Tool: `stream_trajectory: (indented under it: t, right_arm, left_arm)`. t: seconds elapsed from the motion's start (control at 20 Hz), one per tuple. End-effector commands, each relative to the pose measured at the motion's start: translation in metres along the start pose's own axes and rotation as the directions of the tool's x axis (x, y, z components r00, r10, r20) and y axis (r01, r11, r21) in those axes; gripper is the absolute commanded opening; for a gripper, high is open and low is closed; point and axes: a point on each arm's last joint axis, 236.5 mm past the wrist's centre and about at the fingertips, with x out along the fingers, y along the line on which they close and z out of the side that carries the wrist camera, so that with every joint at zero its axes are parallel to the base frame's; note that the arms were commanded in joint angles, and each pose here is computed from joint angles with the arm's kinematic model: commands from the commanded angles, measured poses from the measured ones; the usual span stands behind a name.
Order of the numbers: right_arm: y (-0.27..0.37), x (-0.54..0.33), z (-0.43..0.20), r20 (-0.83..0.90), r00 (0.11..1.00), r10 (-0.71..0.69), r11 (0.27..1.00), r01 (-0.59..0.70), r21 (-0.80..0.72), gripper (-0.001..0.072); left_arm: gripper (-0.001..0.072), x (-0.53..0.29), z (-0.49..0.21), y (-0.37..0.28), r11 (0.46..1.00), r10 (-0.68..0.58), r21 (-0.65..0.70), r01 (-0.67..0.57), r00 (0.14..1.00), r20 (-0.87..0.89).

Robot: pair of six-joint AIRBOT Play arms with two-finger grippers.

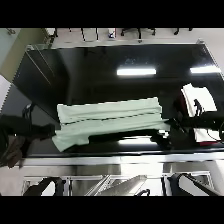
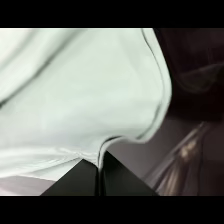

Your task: Fold the shirts.

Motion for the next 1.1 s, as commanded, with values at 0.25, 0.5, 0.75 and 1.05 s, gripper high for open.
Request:
stream_trajectory:
  t: [0.25,0.5,0.75,1.05]
  right_arm:
    - [0.05,0.045,0.097,0.11,0.994,0.016,0.987,0.001,-0.159,0.0021]
    - [0.027,0.082,0.112,0.061,0.998,-0.011,0.989,0.02,-0.148,0.0021]
    - [0.021,0.087,0.117,0.071,0.997,-0.02,0.98,0.033,-0.194,0.0021]
    - [0.015,0.063,0.131,0.06,0.996,-0.071,0.96,0.085,-0.269,0.047]
  left_arm:
    - [0.0014,0.028,0.156,-0.062,0.989,-0.025,0.147,0.013,0.997,0.076]
    - [0.0013,0.078,0.18,-0.052,0.995,-0.005,0.105,0.006,1.0,-0.007]
    - [0.0014,0.118,0.165,-0.049,0.994,0.013,0.105,0.003,0.989,-0.147]
    - [0.069,0.099,0.187,-0.07,0.995,-0.045,0.088,0.054,0.994,-0.102]
